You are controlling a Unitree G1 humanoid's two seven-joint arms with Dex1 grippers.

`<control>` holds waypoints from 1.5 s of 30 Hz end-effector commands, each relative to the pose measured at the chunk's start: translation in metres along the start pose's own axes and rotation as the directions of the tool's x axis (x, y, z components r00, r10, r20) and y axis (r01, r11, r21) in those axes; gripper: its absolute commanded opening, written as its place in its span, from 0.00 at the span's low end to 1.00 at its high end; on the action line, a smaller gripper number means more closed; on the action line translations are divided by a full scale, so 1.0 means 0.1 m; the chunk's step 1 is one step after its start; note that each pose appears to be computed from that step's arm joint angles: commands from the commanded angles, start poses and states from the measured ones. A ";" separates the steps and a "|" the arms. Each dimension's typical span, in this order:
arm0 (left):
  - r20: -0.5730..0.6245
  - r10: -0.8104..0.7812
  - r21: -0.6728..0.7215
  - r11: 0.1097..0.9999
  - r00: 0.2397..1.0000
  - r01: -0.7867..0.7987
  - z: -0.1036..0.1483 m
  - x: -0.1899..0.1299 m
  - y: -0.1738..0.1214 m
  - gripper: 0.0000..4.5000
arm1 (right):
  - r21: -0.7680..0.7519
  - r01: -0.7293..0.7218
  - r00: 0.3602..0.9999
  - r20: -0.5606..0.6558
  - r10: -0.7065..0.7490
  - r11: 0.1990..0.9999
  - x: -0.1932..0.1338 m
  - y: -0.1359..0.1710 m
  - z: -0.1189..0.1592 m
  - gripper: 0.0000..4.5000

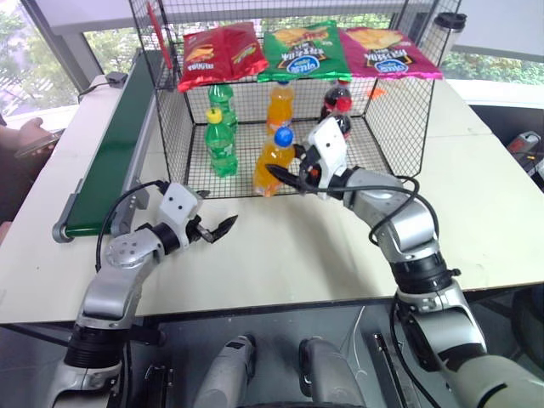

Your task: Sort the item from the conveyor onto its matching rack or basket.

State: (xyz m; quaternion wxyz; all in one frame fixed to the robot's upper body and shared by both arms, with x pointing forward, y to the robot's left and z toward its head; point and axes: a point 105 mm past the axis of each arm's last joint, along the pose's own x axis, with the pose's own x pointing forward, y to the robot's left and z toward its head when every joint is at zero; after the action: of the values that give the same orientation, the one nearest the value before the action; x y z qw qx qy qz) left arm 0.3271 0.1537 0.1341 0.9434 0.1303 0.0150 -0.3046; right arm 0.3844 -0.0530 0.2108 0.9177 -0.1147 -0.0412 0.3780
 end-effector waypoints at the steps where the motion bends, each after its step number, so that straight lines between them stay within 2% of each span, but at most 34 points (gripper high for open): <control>1: 0.053 0.058 0.032 0.998 0.997 -0.060 0.15 -0.04 0.06 0.99 | -0.054 0.076 0.991 0.119 -0.069 0.996 0.07 -0.14 0.34 0.52; 8: 0.067 0.076 0.036 0.996 0.995 -0.078 0.19 0.02 0.05 0.99 | -0.091 0.152 0.985 0.095 -0.144 0.984 0.24 -0.30 0.31 0.52; 21: 0.079 0.072 0.033 0.997 0.994 -0.075 0.21 0.05 0.01 0.99 | -0.114 0.172 0.985 0.041 -0.168 0.978 0.32 -0.36 0.16 0.52; 25: 0.081 0.074 0.035 0.996 0.994 -0.077 0.22 0.06 0.01 1.00 | -0.108 0.174 0.985 0.030 -0.172 0.979 0.33 -0.37 0.12 0.95; 26: 0.081 0.075 0.036 0.996 0.994 -0.078 0.22 0.06 0.01 1.00 | -0.109 0.179 0.984 0.026 -0.177 0.978 0.33 -0.37 0.10 1.00; 38: 0.080 0.067 0.033 0.997 0.995 -0.070 0.22 0.07 0.00 1.00 | -0.117 0.186 0.983 0.024 -0.185 0.976 0.28 -0.40 0.12 1.00; 45: 0.097 0.052 0.034 0.998 0.994 -0.055 0.25 0.06 -0.02 1.00 | -0.154 0.136 0.988 -0.053 -0.145 0.979 0.01 -0.42 -0.06 1.00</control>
State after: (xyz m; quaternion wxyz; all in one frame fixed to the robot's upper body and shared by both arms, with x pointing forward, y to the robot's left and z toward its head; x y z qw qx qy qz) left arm 0.3321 0.1463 0.1411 0.9519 0.1258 -0.0065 -0.2793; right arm 0.4204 -0.0822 0.1956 0.9347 -0.1897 -0.0187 0.3000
